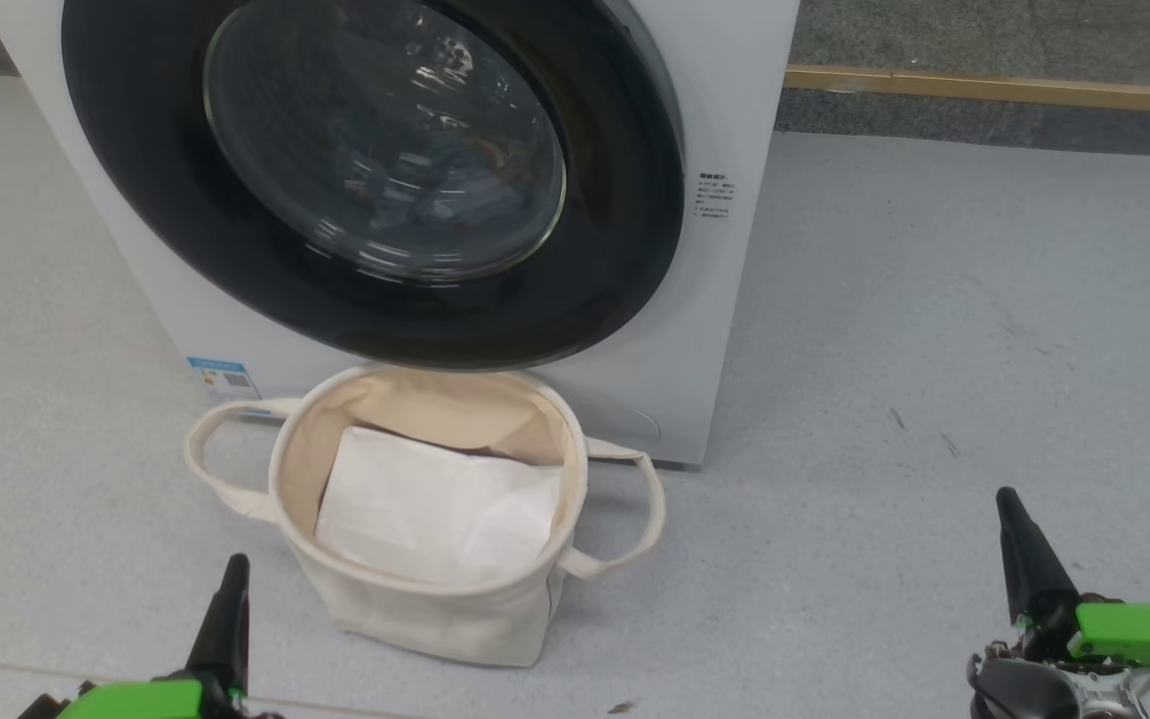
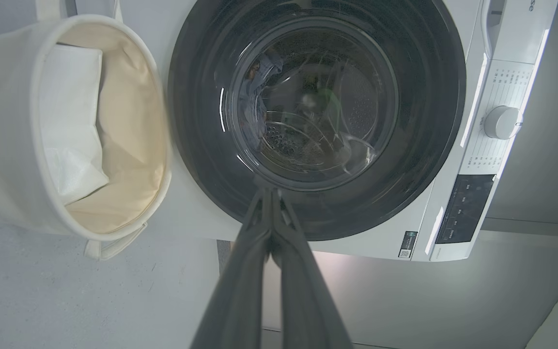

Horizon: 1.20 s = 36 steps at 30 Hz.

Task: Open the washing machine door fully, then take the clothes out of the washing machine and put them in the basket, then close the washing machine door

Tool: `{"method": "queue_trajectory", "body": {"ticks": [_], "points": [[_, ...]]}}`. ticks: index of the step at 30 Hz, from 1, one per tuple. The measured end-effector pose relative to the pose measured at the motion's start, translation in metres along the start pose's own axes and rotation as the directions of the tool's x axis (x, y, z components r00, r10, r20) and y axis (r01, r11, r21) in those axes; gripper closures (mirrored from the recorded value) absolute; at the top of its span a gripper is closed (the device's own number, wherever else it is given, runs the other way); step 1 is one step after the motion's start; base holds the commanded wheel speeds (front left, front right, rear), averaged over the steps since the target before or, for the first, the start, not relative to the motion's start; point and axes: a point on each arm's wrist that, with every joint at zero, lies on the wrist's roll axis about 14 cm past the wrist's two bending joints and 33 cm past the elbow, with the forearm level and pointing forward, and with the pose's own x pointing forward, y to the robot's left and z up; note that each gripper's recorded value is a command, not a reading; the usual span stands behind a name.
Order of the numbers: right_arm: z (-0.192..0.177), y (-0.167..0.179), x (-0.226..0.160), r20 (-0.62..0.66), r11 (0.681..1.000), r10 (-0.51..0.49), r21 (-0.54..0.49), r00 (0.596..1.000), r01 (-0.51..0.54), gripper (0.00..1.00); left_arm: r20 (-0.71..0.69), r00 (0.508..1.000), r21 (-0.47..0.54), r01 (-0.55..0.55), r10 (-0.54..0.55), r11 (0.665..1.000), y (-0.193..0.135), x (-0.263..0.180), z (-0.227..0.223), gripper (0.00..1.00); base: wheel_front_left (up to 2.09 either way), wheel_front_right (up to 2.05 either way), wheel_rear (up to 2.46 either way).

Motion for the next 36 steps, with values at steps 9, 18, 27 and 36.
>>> {"method": "queue_trajectory", "body": {"ticks": [9, 18, 27, 36], "points": [[0.0, 0.0, 0.0, 0.0, 1.0, 0.0, 0.0, 1.0, 0.0, 1.0, 0.0, 1.0, 0.0, 0.0, 0.0, 1.0, 0.0, 0.0, 0.0, 1.0, 0.0, 0.0, 0.0], [0.0, 0.0, 0.0, 0.0, 1.0, 0.0, 0.0, 1.0, 0.0, 1.0, 0.0, 1.0, 0.0, 0.0, 0.0, 1.0, 0.0, 0.0, 0.0, 1.0, 0.0, 0.0, 0.0], [0.0, 0.0, 0.0, 0.0, 1.0, 0.0, 0.0, 1.0, 0.0, 1.0, 0.0, 1.0, 0.0, 0.0, 0.0, 1.0, 0.0, 0.0, 0.0, 1.0, 0.0, 0.0, 0.0], [-0.001, -0.038, -0.014, 0.003, 0.993, -0.115, 0.013, 0.993, 0.115, 0.0, 0.001, 0.993, -0.014, -0.121, 0.121, 0.993, 0.041, -0.016, -0.001, 0.0, 0.0, 0.0, 0.0]]}}
